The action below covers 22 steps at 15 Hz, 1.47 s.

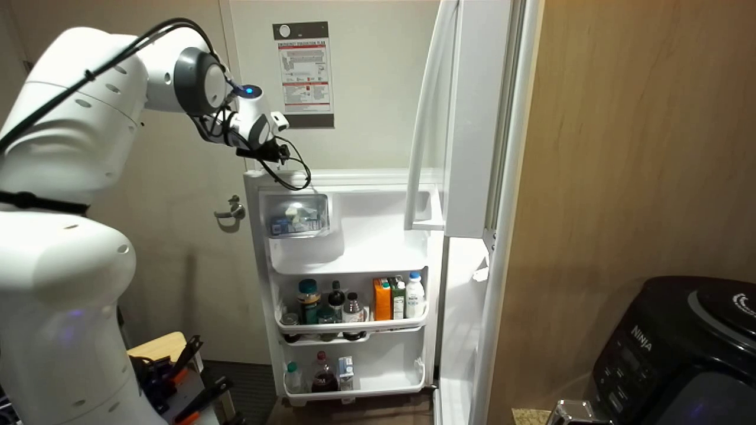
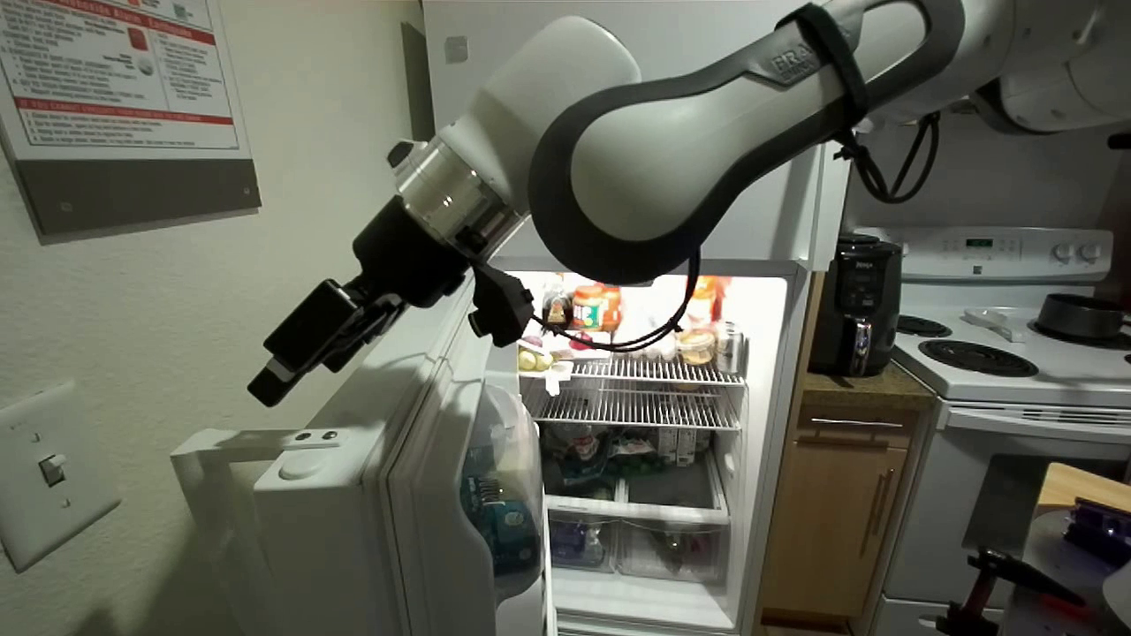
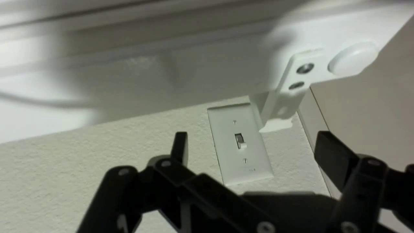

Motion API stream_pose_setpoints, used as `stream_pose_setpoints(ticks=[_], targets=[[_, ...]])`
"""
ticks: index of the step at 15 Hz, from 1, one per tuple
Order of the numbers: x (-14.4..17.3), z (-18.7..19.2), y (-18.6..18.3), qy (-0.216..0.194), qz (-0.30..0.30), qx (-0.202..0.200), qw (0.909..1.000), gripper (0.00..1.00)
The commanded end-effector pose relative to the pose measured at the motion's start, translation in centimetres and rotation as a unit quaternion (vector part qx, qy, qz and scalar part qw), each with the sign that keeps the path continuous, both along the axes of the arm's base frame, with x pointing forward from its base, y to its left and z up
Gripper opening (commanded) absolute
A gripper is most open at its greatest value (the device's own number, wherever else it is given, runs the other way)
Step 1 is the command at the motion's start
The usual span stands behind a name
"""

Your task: Close the bottom door on the upright fridge

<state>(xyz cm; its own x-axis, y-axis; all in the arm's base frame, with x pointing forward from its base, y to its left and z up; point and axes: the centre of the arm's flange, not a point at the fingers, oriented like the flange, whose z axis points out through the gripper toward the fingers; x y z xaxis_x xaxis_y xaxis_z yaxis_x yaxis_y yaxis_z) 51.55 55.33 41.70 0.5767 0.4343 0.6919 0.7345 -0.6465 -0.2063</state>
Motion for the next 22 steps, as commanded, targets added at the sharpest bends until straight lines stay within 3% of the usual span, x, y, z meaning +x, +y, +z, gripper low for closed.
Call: stream_pose_setpoints(ticks=[1,8,12,22], targets=[[-0.2,-1.9,0.7,0.018,0.0,-0.024,0.9996,1.0],[0.8,-3.2,0.0,-0.009,0.01,-0.063,0.9979,1.0],[0.0,-1.1,-0.5,-0.021,0.015,-0.087,0.9959,1.0],[1.9,-0.7,-4.2,0.004,0.008,-0.137,0.9905,1.0]])
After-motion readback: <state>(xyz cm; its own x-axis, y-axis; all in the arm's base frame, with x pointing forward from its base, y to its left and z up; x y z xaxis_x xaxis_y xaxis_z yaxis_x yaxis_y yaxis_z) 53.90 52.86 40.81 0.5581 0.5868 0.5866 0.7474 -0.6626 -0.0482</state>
